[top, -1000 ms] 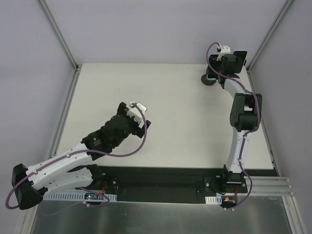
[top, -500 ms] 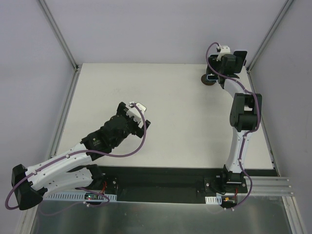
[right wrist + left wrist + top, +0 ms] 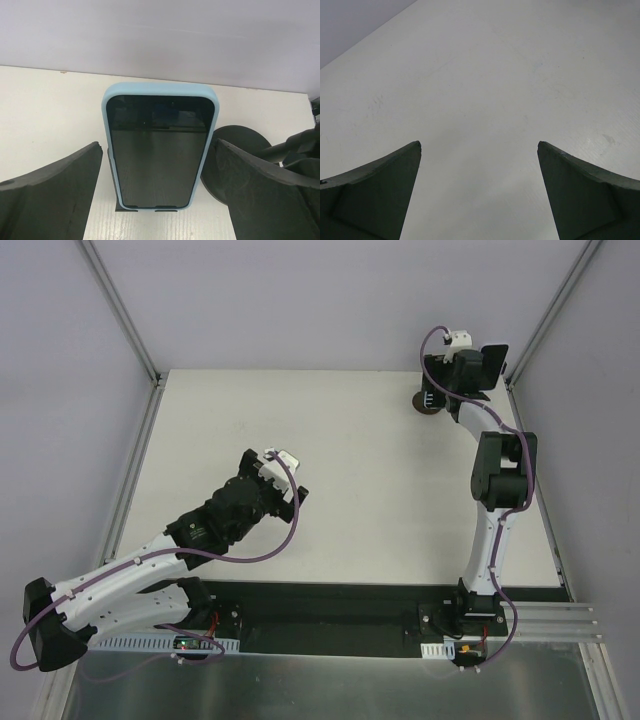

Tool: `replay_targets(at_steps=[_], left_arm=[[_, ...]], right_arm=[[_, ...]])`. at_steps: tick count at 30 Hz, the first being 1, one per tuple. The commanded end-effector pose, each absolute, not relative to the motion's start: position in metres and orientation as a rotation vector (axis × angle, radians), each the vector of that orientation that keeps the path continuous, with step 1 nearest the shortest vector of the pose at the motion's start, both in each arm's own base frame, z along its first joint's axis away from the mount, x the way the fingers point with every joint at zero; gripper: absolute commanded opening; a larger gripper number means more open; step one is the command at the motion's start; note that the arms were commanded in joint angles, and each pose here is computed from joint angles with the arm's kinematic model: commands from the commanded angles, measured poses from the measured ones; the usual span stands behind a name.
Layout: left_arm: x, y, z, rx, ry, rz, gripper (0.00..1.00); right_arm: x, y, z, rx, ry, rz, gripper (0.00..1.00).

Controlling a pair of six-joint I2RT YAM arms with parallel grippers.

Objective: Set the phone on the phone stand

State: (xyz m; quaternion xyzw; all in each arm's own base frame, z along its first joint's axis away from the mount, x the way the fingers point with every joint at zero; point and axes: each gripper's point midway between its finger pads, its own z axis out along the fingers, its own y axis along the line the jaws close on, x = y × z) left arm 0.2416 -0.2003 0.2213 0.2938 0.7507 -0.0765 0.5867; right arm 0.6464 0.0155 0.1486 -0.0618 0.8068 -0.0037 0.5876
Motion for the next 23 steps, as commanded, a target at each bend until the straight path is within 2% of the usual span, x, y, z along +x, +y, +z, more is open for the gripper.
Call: replay_targets(at_steps=[1, 5, 7, 8, 10, 11, 13, 14, 16, 17, 18, 19, 20, 22, 23], left_arm=[[0.246, -0.199, 0.237, 0.652, 1.708, -0.183, 0.99], [0.246, -0.198, 0.237, 0.655, 1.709, -0.179, 0.99], [0.246, -0.199, 0.238, 0.653, 1.708, -0.183, 0.99], [0.246, -0.198, 0.238, 0.654, 1.707, -0.18, 0.98], [0.246, -0.197, 0.24, 0.645, 1.706, -0.181, 0.98], [0.246, -0.197, 0.241, 0.647, 1.702, -0.179, 0.98], [0.246, -0.196, 0.243, 0.641, 1.697, -0.179, 0.98], [0.246, -0.195, 0.243, 0.637, 1.697, -0.175, 0.98], [0.245, -0.193, 0.246, 0.629, 1.689, -0.175, 0.98], [0.245, -0.191, 0.247, 0.624, 1.686, -0.172, 0.98], [0.244, -0.189, 0.25, 0.614, 1.678, -0.17, 0.98], [0.244, -0.187, 0.252, 0.608, 1.673, -0.171, 0.98], [0.243, -0.185, 0.254, 0.598, 1.667, -0.174, 0.98], [0.237, -0.183, 0.264, 0.581, 1.633, -0.214, 0.98], [0.235, -0.182, 0.271, 0.567, 1.614, -0.235, 0.99]], right_arm=[[0.641, 0.007, 0.241, -0.104, 1.715, -0.092, 0.97], [0.619, -0.003, 0.302, -0.024, 1.687, -0.159, 0.97], [0.599, 0.005, 0.313, 0.024, 1.75, -0.166, 0.97], [0.584, 0.011, 0.343, 0.032, 1.726, -0.149, 0.97], [0.559, 0.048, 0.354, -0.046, 1.751, -0.056, 0.97], [0.534, 0.057, 0.376, -0.075, 1.729, -0.033, 0.97], [0.501, 0.088, 0.361, -0.122, 1.778, -0.014, 0.97], [0.468, 0.103, 0.381, -0.145, 1.747, 0.019, 0.97], [0.431, 0.111, 0.35, -0.186, 1.808, 0.039, 0.97], [0.397, 0.112, 0.376, -0.177, 1.736, 0.091, 0.97], [0.378, 0.117, 0.345, -0.191, 1.786, 0.138, 0.97], [0.36, 0.116, 0.347, -0.18, 1.766, 0.172, 0.97], [0.325, 0.108, 0.377, -0.157, 1.664, 0.219, 0.97], [0.291, 0.103, 0.373, -0.111, 1.632, 0.303, 0.97], [0.259, 0.09, 0.399, -0.081, 1.536, 0.338, 0.97]])
